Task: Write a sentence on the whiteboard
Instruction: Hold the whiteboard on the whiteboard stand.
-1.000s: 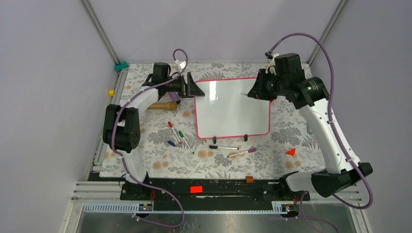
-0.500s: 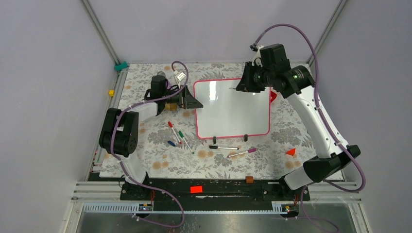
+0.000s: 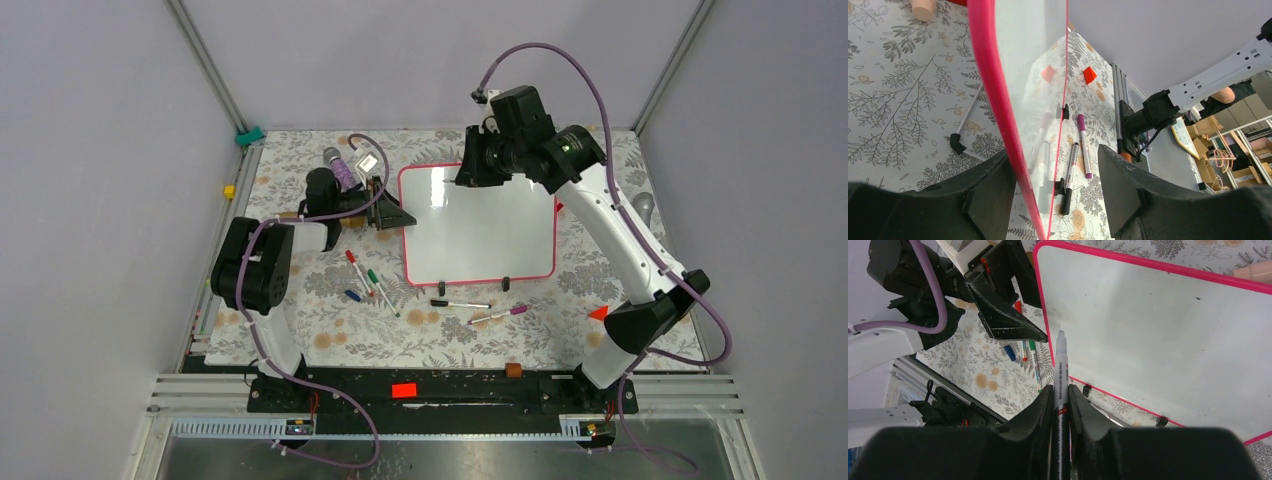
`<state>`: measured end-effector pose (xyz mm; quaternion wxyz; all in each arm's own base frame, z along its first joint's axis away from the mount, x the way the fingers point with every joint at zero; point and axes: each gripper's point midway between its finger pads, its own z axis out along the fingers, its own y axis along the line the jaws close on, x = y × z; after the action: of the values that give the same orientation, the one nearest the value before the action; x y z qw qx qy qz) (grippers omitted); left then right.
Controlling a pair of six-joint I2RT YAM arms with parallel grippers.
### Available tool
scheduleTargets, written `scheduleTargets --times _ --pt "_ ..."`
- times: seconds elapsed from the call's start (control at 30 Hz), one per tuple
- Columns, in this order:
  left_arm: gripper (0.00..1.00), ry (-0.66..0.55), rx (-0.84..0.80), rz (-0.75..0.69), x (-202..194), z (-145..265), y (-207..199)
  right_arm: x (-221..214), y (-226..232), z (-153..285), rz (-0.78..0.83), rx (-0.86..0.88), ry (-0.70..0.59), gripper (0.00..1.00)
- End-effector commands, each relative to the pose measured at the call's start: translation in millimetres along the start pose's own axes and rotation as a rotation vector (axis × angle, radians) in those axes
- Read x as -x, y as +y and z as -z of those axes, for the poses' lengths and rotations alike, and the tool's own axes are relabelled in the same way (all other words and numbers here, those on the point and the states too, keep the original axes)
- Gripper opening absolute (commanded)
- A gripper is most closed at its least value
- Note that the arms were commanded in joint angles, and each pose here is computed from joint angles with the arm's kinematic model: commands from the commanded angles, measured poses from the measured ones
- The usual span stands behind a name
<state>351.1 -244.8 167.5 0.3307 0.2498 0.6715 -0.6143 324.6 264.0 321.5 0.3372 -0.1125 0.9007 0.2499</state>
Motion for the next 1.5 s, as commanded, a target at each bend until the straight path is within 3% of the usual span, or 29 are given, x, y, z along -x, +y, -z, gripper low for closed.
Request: scheduleTargets --times 0.0,0.63,1.37,1.47 --pt "0.58 -0.023 -0.089 -0.11 0.4 2.7 -10.0 11.8 7.5 -0.5 0.061 -0.012 -0.051 0.0" --pt "0.51 0.038 -0.076 -0.054 -39.9 7.8 1.4 5.3 13.7 4.1 0.03 -0.006 -0.077 0.0" --pt "0.57 0.069 -0.094 0.044 -51.1 -9.0 -9.0 7.1 19.9 3.9 0.068 0.008 -0.034 0.0" --pt "0.51 0.071 -0.106 0.025 -47.0 -9.3 -12.3 8.4 19.3 4.4 0.085 0.008 -0.037 0.0"
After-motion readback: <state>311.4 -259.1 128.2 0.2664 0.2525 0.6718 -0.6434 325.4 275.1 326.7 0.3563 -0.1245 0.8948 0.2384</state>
